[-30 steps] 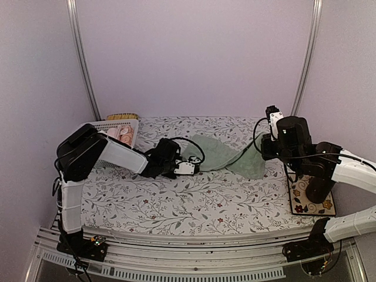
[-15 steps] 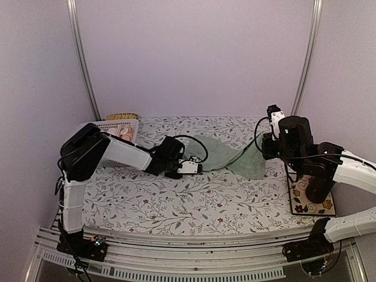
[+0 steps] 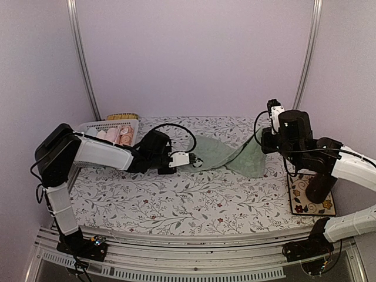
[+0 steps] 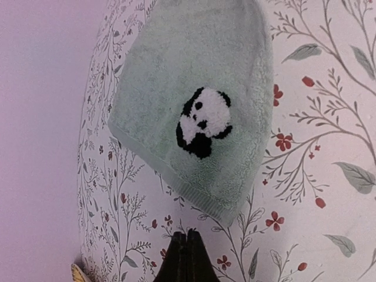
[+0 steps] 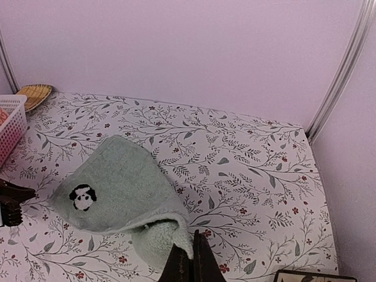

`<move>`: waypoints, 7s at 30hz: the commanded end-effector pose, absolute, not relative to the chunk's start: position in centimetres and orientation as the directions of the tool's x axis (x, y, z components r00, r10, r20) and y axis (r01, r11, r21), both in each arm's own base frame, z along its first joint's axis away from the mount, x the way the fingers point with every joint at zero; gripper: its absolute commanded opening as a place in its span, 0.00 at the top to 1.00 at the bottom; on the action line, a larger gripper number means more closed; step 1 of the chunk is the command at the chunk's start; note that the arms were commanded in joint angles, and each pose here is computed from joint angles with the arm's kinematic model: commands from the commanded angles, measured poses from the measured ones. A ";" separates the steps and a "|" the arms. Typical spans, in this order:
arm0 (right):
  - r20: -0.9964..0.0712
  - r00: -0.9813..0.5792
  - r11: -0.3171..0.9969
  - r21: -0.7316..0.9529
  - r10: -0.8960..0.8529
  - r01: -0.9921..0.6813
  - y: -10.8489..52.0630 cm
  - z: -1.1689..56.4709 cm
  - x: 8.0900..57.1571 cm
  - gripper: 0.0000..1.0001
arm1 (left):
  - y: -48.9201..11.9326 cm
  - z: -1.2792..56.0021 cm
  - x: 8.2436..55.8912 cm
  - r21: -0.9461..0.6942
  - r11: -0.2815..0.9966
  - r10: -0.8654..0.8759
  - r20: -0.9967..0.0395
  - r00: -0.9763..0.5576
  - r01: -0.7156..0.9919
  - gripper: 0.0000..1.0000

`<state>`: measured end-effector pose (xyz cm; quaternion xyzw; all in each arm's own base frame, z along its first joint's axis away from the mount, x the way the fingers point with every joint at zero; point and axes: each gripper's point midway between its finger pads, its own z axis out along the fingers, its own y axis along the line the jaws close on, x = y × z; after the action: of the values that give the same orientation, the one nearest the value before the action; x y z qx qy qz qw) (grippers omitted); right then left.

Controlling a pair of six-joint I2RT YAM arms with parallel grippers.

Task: Roll the towels
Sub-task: Pick up the towel from the center of the board, then flatten out the towel at the center of the board.

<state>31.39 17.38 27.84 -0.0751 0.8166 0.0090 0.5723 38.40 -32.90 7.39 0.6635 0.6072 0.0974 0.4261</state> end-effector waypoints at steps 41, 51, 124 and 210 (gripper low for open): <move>-0.958 -0.283 0.996 -0.030 -0.052 -0.081 15.3 30.9 32.7 0.98 | -34.6 -2.9 38.0 0.571 0.043 0.944 -0.292 0.154 0.820 1.00; -0.934 -0.344 0.994 -0.072 -0.096 -0.085 14.4 28.4 37.6 0.98 | -31.2 11.6 45.0 0.751 0.330 0.898 -0.436 0.054 0.571 1.00; -0.189 -0.970 0.983 0.065 -0.155 -0.170 14.8 5.0 21.7 0.98 | -24.6 3.7 25.4 0.566 0.149 0.988 -0.057 -0.141 0.811 1.00; -0.544 -0.834 0.920 0.368 0.093 -0.138 15.6 14.0 33.4 0.27 | -26.1 17.4 42.7 0.272 0.759 0.603 -0.638 -0.479 0.592 0.20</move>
<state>29.25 15.24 13.40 -0.0355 0.9551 0.1504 0.2529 37.56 -24.94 17.62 0.4222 0.8341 0.1082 0.3380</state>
